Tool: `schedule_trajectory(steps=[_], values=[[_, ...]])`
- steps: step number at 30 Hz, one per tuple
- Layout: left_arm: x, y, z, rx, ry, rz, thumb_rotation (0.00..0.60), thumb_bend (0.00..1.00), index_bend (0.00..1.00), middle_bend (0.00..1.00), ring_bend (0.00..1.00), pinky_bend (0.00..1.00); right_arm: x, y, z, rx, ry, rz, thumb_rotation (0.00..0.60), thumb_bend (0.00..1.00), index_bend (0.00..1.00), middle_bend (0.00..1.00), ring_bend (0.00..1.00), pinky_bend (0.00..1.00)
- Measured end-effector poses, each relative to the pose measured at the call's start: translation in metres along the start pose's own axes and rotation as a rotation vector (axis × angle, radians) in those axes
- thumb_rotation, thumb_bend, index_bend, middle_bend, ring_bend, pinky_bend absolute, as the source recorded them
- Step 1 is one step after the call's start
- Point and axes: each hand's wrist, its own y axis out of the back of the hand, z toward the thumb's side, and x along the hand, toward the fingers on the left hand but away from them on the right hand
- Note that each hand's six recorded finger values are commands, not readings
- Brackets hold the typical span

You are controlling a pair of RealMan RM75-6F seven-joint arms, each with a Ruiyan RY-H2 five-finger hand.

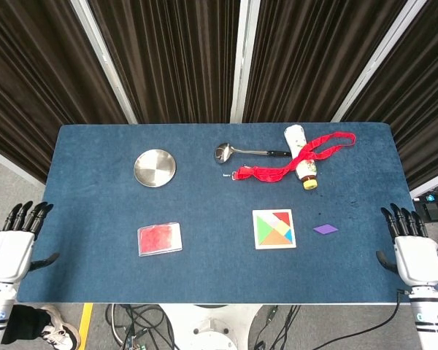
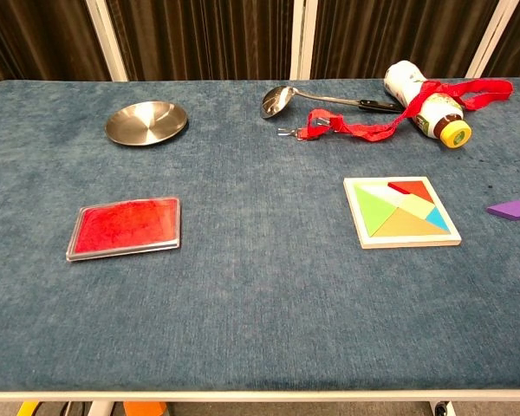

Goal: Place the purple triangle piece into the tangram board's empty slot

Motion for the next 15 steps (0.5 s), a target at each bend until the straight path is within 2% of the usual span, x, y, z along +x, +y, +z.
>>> schedule_trajectory(steps=[10,15], values=[[0.001,-0.009,0.003,0.004,-0.013,-0.03,0.6,0.05,0.1,0.08,0.0,0.04,-0.033,-0.032,-0.005,0.13,0.064,0.126,0.6,0.15,0.03,0.0,0.0,0.0],[0.002,-0.012,0.001,-0.001,-0.006,-0.045,0.6,0.05,0.1,0.08,0.0,0.04,-0.056,-0.047,0.005,0.181,0.127,0.18,0.6,0.17,0.03,0.0,0.0,0.0]])
